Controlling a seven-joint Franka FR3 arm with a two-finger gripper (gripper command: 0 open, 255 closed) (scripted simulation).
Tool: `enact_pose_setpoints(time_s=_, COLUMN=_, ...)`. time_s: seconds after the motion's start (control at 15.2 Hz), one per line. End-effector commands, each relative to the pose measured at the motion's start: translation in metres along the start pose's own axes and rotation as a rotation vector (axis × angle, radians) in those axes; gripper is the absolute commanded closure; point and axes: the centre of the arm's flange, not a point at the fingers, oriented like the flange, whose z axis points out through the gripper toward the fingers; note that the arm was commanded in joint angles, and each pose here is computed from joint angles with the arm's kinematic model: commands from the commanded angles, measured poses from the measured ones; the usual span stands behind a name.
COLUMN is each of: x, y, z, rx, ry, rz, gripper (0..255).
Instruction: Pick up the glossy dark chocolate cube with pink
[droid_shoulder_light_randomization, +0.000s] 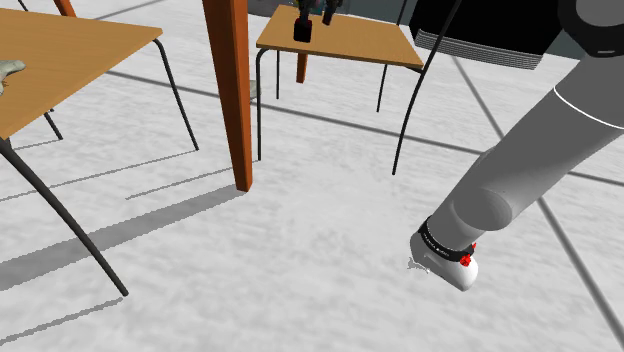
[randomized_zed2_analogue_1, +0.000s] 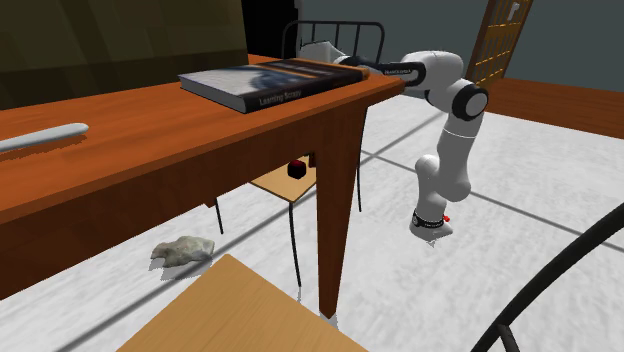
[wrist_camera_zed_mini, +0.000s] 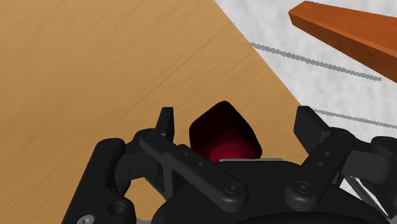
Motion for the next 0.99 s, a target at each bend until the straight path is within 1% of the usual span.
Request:
enact_pose_setpoints(time_s=0.0, x=0.025, y=-0.001, z=-0.006, rx=-0.003, ry=0.022, rz=-0.007, gripper=0)
enact_pose_setpoints(time_s=0.07, x=0.036, y=-0.002, z=-0.010, rx=-0.004, ry=0.033, rz=-0.010, gripper=0)
enact_pose_setpoints(time_s=0.13, x=0.037, y=-0.002, z=-0.011, rx=-0.005, ry=0.034, rz=-0.010, gripper=0)
enact_pose_setpoints(time_s=0.59, x=0.034, y=0.002, z=0.029, rx=-0.005, ry=0.034, rz=-0.010, gripper=0)
enact_pose_setpoints(time_s=0.73, x=0.034, y=0.002, z=0.029, rx=-0.005, ry=0.034, rz=-0.010, gripper=0)
enact_pose_setpoints(time_s=0.79, x=0.033, y=0.002, z=0.029, rx=-0.005, ry=0.034, rz=-0.010, gripper=255)
enact_pose_setpoints(time_s=0.92, x=0.033, y=0.002, z=0.029, rx=-0.005, ry=0.034, rz=-0.010, gripper=255)
